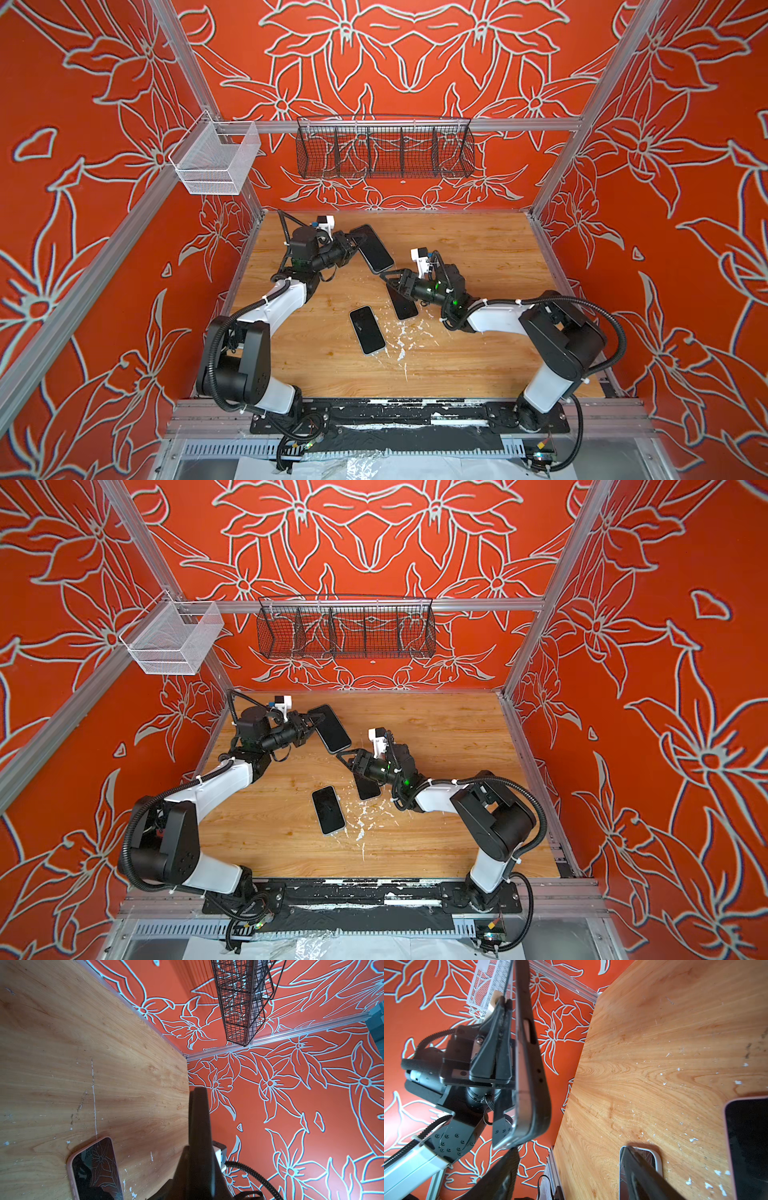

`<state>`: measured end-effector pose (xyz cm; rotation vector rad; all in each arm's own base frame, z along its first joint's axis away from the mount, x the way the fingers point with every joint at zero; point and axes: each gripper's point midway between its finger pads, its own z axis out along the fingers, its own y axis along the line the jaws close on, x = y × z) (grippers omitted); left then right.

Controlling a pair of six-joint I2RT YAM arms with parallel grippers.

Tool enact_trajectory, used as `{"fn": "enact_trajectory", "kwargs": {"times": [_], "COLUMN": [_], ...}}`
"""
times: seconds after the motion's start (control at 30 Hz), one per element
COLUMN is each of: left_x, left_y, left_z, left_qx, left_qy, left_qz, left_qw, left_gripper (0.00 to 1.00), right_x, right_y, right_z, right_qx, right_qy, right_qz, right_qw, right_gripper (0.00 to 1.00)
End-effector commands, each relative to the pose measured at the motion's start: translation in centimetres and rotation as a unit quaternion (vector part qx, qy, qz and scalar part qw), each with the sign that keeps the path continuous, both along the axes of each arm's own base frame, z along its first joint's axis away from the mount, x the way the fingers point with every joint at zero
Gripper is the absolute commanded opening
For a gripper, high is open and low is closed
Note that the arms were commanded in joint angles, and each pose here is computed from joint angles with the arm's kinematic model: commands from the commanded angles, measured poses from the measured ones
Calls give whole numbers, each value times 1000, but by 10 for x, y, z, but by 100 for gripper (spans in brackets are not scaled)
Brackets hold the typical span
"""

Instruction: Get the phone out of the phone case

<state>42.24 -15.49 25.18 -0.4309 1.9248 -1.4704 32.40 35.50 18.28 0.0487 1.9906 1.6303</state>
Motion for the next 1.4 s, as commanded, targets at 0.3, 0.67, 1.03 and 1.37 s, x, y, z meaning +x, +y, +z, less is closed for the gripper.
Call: {"fn": "enact_trajectory", "kwargs": {"times": [0.3, 0.67, 1.03, 1.37], "left_x": [0, 0, 0, 0], "left_y": [-3, -3, -4, -5], "left_z": [19, 19, 19, 20], "left_qx": [-5, -11, -15, -22], "left_qy": [-34, -32, -30, -30], "left_qz": [-14, -15, -18, -21], "left_qw": [999, 999, 999, 999], "left_gripper": [0, 0, 0, 0], "right_x": [-4, 2, 1, 7], "right_y": [-2, -3, -9, -8], "right_z": [28, 17, 4, 9], "right_qx": [40, 39, 24, 36], "right_qy": [-30, -15, -4, -5], "right_qz": [-1, -11, -22, -20], "right_qw": [999, 999, 999, 999], "right_gripper": [79, 78, 76, 76]}}
